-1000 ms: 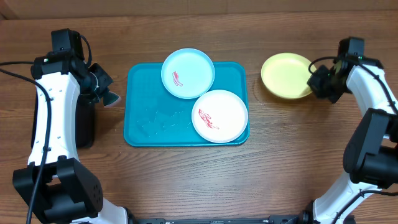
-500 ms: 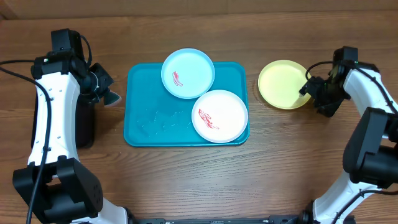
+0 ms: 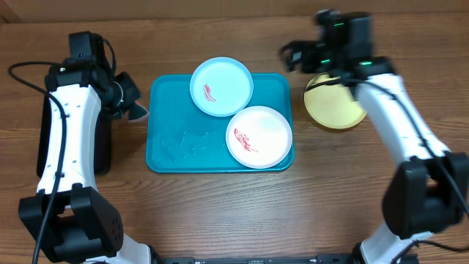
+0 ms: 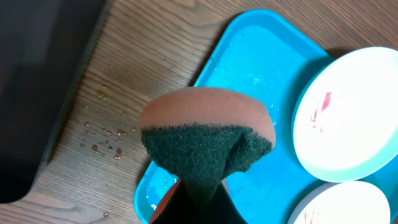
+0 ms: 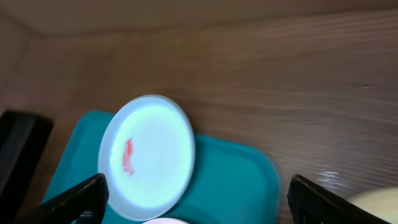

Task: Clean dirty plates on tray and stack at the side
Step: 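Move the right gripper to grip the white plate's rim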

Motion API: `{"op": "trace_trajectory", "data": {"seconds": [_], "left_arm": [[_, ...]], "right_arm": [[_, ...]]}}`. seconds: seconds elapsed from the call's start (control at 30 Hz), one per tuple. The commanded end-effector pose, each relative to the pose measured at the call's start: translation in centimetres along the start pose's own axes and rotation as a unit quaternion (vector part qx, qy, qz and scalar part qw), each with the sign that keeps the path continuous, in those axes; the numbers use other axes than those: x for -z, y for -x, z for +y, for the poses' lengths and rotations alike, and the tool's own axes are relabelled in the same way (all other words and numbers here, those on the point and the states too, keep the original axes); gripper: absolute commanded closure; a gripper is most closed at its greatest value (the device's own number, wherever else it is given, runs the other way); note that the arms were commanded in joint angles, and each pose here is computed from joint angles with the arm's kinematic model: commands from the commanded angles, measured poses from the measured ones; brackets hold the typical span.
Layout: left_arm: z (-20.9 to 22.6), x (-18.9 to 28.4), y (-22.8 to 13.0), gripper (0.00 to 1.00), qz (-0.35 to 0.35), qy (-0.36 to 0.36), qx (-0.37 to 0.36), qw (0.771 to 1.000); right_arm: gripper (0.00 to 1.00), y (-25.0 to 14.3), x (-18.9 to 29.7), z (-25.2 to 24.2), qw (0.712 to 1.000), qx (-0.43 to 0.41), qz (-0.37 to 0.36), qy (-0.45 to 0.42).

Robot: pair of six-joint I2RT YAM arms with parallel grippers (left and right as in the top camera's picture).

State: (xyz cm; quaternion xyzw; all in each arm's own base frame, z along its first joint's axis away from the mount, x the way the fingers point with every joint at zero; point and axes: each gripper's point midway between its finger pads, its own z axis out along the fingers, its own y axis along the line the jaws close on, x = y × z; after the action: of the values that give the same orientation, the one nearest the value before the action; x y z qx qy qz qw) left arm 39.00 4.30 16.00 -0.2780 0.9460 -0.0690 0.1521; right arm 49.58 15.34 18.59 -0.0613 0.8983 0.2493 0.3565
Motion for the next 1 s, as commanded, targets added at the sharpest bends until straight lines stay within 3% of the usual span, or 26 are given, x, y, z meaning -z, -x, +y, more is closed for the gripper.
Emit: {"op": "trace_trajectory", "data": {"seconds": [0.0, 0.27, 0.33, 0.43, 0.5, 0.57, 0.87, 0.97], "left_arm": [[-0.8, -0.1, -0.4, 0.96, 0.004, -0.009, -0.032, 0.999], [-1.0, -0.1, -0.5, 0.96, 0.005, -0.009, -0.034, 0.999], [-1.0, -0.1, -0.5, 0.96, 0.005, -0.009, -0.034, 0.999], [-1.0, -0.1, -0.5, 0.96, 0.004, -0.009, -0.034, 0.999], [-1.0, -0.1, -0.4, 0.96, 0.002, -0.01, -0.034, 0.999], [-1.1, -0.1, -0.3, 0.96, 0.001, -0.011, -0.035, 0.999], [-1.1, -0.1, -0.2, 0.96, 0.0, -0.011, -0.035, 0.999], [-1.1, -0.1, -0.2, 0.96, 0.0, -0.011, -0.035, 0.999]], "right_arm": [[0.06, -4.1, -5.8, 1.1, 0.997, 0.057, 0.034, -0.05], [0.09, -9.0, -13.8, 2.6, 0.996, 0.043, 0.039, -0.069], [0.16, -9.3, -14.5, 2.8, 0.997, 0.035, 0.035, -0.065], [0.39, -9.6, -15.2, 2.9, 0.997, 0.036, 0.031, -0.06], [0.45, -9.9, -15.4, 3.0, 0.997, 0.036, 0.035, -0.06], [0.46, -10.4, -15.7, 3.1, 0.997, 0.037, 0.04, -0.06], [0.71, -12.7, -16.2, 6.9, 0.996, 0.06, 0.067, -0.024], [0.72, -13.2, -16.0, 9.0, 0.995, 0.073, 0.071, -0.01]]}}
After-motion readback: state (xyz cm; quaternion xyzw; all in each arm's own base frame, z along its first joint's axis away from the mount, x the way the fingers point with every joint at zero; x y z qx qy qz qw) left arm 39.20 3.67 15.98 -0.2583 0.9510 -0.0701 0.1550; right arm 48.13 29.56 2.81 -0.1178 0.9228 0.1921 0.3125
